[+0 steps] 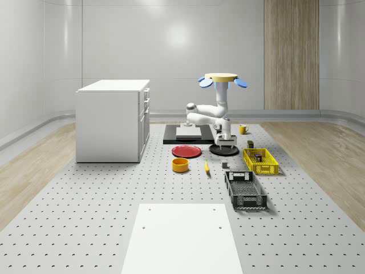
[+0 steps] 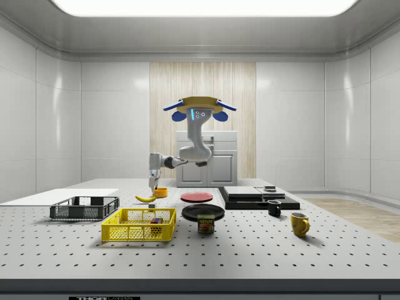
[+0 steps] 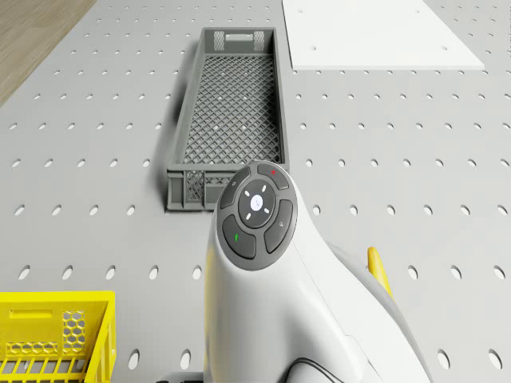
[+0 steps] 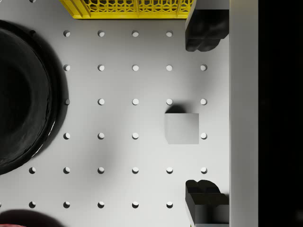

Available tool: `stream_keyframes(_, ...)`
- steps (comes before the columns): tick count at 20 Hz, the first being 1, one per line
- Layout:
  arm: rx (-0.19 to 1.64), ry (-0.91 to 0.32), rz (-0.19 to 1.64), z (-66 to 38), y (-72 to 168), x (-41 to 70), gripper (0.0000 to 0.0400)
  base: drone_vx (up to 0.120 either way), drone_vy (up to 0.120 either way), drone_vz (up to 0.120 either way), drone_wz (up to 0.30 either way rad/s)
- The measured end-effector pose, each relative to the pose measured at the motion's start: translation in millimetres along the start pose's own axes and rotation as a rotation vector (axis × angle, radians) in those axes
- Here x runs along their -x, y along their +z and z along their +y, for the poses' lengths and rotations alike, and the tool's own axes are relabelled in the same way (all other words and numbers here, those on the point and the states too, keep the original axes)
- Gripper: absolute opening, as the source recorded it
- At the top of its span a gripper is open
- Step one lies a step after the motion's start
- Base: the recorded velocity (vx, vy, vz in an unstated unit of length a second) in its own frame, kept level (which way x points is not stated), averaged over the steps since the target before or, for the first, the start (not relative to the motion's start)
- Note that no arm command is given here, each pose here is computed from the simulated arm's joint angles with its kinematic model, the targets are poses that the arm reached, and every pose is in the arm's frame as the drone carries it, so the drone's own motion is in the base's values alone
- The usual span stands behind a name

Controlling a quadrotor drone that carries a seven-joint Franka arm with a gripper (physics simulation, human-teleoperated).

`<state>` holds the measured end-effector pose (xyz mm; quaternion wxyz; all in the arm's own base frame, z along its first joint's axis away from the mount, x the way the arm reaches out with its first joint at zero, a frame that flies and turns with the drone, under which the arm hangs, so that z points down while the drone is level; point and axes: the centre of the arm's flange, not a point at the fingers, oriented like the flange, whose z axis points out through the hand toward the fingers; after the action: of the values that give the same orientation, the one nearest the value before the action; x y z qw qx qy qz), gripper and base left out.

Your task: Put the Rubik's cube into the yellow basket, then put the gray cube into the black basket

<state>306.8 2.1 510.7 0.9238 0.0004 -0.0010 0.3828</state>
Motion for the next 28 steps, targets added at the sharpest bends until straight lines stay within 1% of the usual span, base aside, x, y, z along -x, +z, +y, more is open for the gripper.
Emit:
stream_keyframes(2, 0.0, 0.0, 0.0, 0.0, 0.0, 0.0, 0.04, 0.0, -0.12, 0.0, 0.0)
stream_keyframes(5, 0.0, 0.0, 0.0, 0.0, 0.0, 0.0, 0.04, 0.0, -0.093, -0.12, 0.0)
stream_keyframes(10, 0.0, 0.0, 0.0, 0.0, 0.0, 0.0, 0.04, 0.0, 0.0, -0.12, 0.0)
stream_keyframes(12, 0.0, 0.0, 0.0, 0.0, 0.0, 0.0, 0.04, 0.0, 0.12, -0.12, 0.0)
stream_keyframes(15, 0.0, 0.0, 0.0, 0.0, 0.0, 0.0, 0.04, 0.0, 0.013, -0.12, 0.0)
stream_keyframes(28, 0.0, 0.0, 0.0, 0.0, 0.0, 0.0, 0.04, 0.0, -0.006, 0.0, 0.0)
